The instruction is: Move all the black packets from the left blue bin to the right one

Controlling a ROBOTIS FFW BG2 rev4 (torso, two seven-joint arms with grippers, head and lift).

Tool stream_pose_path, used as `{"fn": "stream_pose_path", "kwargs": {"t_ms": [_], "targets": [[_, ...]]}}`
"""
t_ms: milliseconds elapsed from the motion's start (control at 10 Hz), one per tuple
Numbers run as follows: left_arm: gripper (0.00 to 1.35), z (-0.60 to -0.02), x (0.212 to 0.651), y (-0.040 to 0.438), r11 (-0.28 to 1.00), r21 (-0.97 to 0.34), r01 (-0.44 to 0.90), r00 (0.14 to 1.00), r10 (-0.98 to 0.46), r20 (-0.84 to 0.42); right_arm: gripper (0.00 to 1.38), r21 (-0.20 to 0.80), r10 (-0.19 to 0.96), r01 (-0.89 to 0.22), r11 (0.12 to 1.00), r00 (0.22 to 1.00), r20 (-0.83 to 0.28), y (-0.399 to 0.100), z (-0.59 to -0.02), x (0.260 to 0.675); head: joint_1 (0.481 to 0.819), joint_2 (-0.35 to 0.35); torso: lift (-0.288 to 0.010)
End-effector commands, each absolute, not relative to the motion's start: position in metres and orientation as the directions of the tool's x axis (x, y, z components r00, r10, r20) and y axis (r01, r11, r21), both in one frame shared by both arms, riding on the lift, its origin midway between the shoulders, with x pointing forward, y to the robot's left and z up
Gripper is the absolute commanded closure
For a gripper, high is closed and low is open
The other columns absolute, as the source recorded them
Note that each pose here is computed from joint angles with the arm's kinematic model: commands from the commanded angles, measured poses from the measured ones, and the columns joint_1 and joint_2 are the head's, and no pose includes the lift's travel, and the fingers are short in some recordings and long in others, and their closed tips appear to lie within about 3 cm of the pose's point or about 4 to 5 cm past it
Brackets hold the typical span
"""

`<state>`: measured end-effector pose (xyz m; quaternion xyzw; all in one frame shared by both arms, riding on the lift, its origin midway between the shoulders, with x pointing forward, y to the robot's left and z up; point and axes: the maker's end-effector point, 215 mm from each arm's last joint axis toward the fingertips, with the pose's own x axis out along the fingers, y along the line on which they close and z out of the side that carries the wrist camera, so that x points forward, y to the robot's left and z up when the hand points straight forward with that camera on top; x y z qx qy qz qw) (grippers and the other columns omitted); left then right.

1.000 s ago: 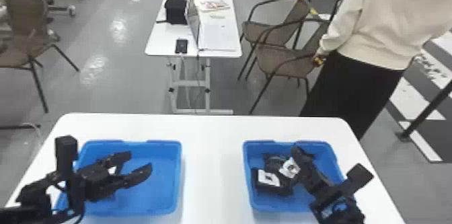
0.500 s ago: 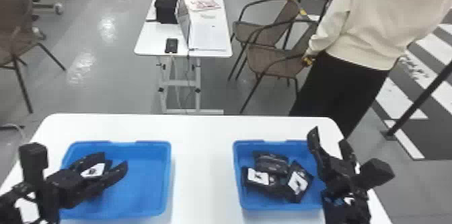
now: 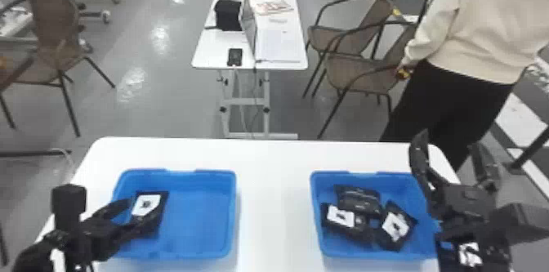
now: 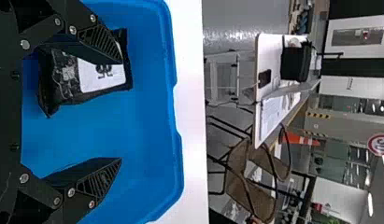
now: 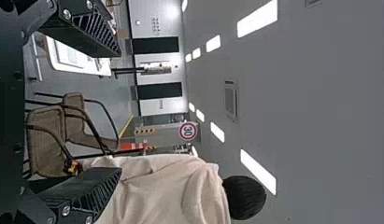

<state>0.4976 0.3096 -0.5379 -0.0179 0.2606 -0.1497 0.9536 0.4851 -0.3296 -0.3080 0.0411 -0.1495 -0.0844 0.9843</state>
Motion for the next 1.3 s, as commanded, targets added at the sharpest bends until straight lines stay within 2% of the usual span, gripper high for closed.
{"fn": "stream_pose_path", "kwargs": {"t_ms": [0, 200, 300, 800, 900, 1100, 1200], "targets": [[0.32, -0.551, 0.492, 0.318, 0.967, -0.106, 0.231, 0.81, -0.252, -0.53, 0.16, 0.168, -0.162, 0.119, 0.979, 0.948, 0.274, -0.313, -0.315, 0.482, 0.695, -0.027, 0.0], [0.32, -0.569, 0.492, 0.326, 0.984, -0.085, 0.156, 0.79, -0.176, -0.588, 0.17, 0.241, -0.153, 0.087, 0.966, 0.951, 0.27, -0.297, -0.316, 0.485, 0.695, 0.009, 0.0], [0.32, -0.583, 0.497, 0.323, 0.981, -0.128, 0.148, 0.78, -0.195, -0.595, 0.17, 0.264, -0.149, 0.076, 0.961, 0.951, 0.271, -0.294, -0.316, 0.486, 0.695, 0.027, 0.0], [0.33, -0.617, 0.512, 0.312, 0.98, -0.139, 0.142, 0.722, -0.198, -0.663, 0.17, 0.312, -0.127, 0.039, 0.949, 0.955, 0.267, -0.289, -0.322, 0.49, 0.695, 0.03, 0.0], [0.38, -0.625, 0.511, 0.314, 0.981, -0.14, 0.134, 0.698, -0.194, -0.689, 0.17, 0.321, -0.128, 0.038, 0.946, 0.956, 0.264, -0.29, -0.323, 0.49, 0.695, 0.029, 0.0], [0.94, -0.63, 0.511, 0.324, 0.988, -0.106, 0.109, 0.674, -0.152, -0.723, 0.17, 0.331, -0.124, 0.032, 0.943, 0.957, 0.261, -0.289, -0.326, 0.491, 0.695, 0.031, 0.0], [1.13, -0.627, 0.515, 0.326, 0.989, -0.1, 0.107, 0.68, -0.146, -0.719, 0.18, 0.333, -0.122, 0.03, 0.942, 0.958, 0.26, -0.289, -0.326, 0.491, 0.695, 0.034, 0.0]]}}
